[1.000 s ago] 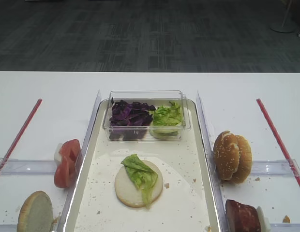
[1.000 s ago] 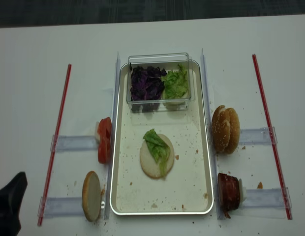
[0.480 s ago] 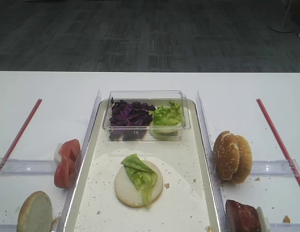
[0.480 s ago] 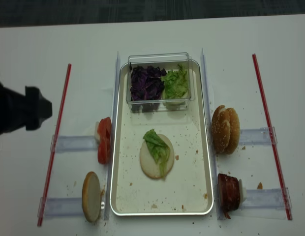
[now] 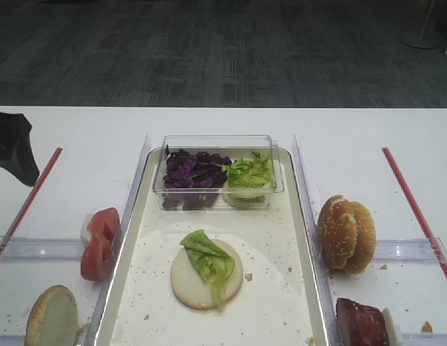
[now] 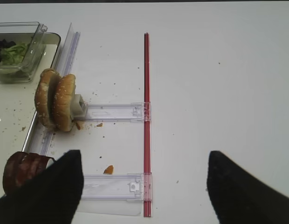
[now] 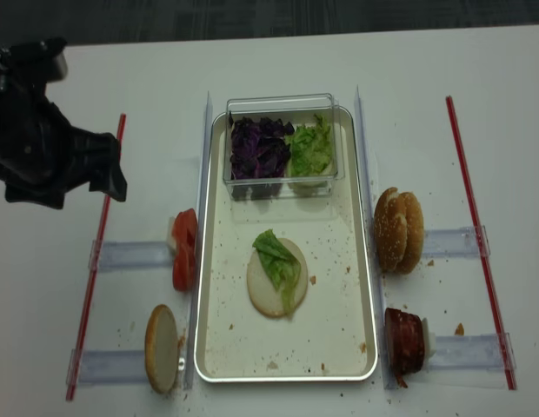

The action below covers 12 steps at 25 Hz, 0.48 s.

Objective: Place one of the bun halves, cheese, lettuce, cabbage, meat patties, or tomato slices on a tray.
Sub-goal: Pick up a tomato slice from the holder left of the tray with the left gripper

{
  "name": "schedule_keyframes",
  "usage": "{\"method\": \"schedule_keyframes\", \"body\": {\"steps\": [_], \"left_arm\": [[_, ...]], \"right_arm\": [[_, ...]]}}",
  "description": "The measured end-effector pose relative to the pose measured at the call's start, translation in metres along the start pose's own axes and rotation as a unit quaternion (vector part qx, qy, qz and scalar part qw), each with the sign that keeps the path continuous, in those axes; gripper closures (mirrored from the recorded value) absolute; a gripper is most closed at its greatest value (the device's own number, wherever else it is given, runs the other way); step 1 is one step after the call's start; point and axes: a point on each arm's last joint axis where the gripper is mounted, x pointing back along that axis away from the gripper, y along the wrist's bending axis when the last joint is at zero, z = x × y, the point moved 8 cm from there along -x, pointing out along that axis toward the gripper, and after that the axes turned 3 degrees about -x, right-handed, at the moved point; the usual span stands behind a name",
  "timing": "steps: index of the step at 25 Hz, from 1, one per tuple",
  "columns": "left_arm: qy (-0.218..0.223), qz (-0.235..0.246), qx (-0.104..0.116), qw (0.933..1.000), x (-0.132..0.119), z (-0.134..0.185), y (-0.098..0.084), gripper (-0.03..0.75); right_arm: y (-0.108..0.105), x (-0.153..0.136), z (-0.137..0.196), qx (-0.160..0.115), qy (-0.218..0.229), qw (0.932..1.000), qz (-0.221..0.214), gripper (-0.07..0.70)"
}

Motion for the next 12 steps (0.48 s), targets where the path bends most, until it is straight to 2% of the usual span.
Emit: {"method": "schedule_keyframes", "body": {"steps": [7, 12], "left_arm": [[0.072, 0.006, -0.028, 0.9970, -0.046, 0.001, -0.009, 0.100], [0.083, 0.003, -0.043, 0.9956, -0.055, 0.002, -0.014, 0.100]], "right_arm": [[0.000, 0.000, 0.000, 0.000, 0.000, 1.0000, 0.000, 0.061], [0.000, 0.000, 0.000, 0.000, 0.000, 1.0000, 0.000, 0.061]]}}
